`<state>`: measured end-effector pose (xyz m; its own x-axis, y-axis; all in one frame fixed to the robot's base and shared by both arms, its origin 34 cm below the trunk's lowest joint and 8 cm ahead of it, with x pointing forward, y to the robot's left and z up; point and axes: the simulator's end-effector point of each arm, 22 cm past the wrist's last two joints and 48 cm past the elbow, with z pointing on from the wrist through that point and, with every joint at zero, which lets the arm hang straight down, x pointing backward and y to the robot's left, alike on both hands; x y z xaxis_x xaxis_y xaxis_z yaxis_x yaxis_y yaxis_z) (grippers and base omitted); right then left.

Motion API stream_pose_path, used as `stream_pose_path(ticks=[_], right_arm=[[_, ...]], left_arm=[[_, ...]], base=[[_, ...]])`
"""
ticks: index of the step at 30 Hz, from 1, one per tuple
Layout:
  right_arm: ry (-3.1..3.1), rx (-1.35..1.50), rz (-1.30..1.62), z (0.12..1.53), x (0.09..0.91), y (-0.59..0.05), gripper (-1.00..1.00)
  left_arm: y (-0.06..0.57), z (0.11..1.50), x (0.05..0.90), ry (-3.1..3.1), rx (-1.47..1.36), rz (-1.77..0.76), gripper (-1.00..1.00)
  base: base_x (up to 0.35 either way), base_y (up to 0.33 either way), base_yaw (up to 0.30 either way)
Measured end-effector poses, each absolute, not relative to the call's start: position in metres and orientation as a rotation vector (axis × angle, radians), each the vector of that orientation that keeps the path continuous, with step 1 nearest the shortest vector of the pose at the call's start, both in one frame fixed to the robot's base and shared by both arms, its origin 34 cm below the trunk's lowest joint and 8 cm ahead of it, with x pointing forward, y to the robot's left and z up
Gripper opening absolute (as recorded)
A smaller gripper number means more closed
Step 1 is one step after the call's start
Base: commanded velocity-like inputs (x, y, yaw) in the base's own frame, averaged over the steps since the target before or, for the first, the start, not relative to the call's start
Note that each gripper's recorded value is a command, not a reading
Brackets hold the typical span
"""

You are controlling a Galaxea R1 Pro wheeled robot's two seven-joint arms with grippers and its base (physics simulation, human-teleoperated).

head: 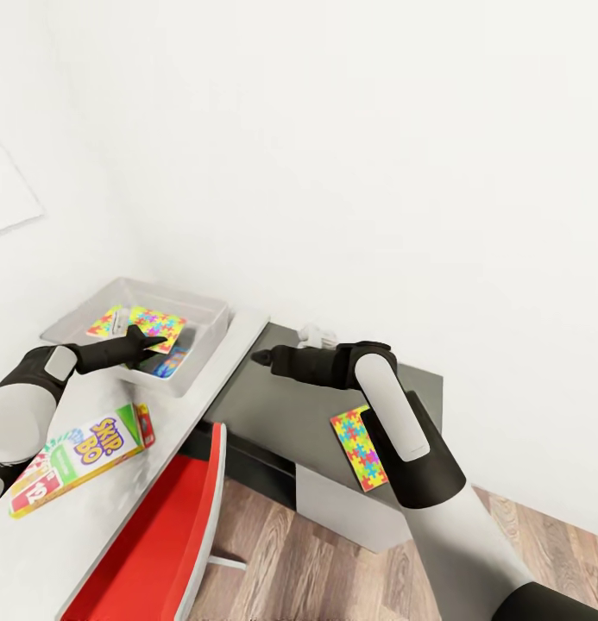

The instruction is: Put all the toys in the child's room - the three board games (two on the bed and one on the table), the two jigsaw puzzles on the table, and the tennis ball on the table - inside the toy box on the table in the child's room.

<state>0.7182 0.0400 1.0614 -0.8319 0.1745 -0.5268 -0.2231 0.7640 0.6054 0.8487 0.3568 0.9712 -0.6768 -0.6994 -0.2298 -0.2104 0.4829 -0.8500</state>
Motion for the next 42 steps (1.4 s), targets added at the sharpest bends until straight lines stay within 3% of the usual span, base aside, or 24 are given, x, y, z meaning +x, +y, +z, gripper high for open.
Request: stream_pose_path(ticks=[21, 42], right_arm=[[2.417, -0.026, 0.924, 1.04, 0.719, 0.041, 1.0], [2.451, -0.031, 0.929, 1.02, 0.717, 0.043, 1.0]], left_arm=[[0.337, 1.012, 0.867, 2.011, -0.658, -1.356, -1.0], [0.348, 1.002, 0.867, 1.989, -0.663, -1.376, -1.0]], base=[[0.0, 0.0, 0.0], [0.0, 0.0, 0.0]])
